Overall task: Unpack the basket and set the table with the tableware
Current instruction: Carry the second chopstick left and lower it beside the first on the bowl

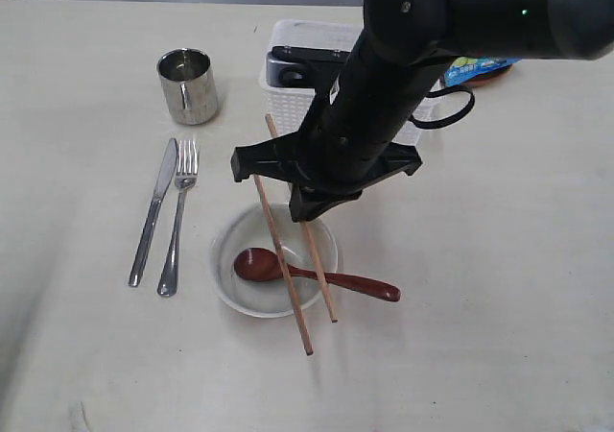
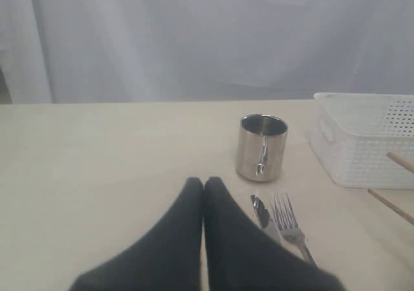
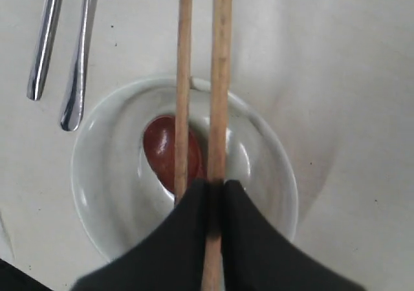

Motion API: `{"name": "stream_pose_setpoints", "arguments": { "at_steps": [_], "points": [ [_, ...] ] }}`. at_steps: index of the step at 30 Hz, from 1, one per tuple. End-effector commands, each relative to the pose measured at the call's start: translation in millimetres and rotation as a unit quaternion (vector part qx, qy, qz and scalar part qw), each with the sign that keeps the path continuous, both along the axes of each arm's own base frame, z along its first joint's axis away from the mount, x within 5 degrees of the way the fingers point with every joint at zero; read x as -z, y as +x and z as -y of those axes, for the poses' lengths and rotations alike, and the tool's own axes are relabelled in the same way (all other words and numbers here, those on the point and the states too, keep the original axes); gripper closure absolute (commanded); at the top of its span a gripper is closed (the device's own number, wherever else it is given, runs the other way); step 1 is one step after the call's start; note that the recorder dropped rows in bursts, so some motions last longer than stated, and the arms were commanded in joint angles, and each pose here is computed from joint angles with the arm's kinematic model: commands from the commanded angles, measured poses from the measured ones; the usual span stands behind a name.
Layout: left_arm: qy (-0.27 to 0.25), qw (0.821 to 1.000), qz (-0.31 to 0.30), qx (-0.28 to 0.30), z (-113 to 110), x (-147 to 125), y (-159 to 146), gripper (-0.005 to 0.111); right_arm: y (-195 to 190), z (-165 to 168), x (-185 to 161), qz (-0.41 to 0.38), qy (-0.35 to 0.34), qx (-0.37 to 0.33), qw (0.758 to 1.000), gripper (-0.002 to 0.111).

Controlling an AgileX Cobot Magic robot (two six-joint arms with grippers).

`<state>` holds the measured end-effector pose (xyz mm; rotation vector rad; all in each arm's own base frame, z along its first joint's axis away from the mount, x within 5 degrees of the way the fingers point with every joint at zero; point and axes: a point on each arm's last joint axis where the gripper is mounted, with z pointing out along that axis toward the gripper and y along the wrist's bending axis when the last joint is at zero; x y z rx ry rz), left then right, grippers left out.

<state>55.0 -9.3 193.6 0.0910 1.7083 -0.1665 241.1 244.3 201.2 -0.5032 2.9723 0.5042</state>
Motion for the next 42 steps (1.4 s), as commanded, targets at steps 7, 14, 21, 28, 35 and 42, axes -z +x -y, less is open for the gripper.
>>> {"name": "stream_pose_setpoints", "arguments": {
  "at_steps": [7,14,21,28,35,42],
  "points": [
    [-0.006,1.000,0.005,0.001,0,0,0,0.107,-9,4,16,-0.020,0.018,-0.002,1.000,0.109],
    [-0.006,1.000,0.005,0.001,0,0,0,0.107,-9,2,15,-0.016,0.029,-0.008,0.999,0.109],
    [-0.006,1.000,0.005,0.001,0,0,0,0.107,-7,1,15,-0.006,0.034,-0.004,0.999,0.109],
    [-0.007,1.000,0.005,0.001,0,0,0,0.107,-7,1,15,-0.009,0.034,0.003,0.999,0.109],
    [-0.007,1.000,0.005,0.001,0,0,0,0.107,-6,0,23,-0.017,0.025,0.001,1.000,0.109],
    [-0.007,1.000,0.005,0.001,0,0,0,0.107,-6,1,22,-0.016,0.025,-0.006,1.000,0.109]
  ]
}}
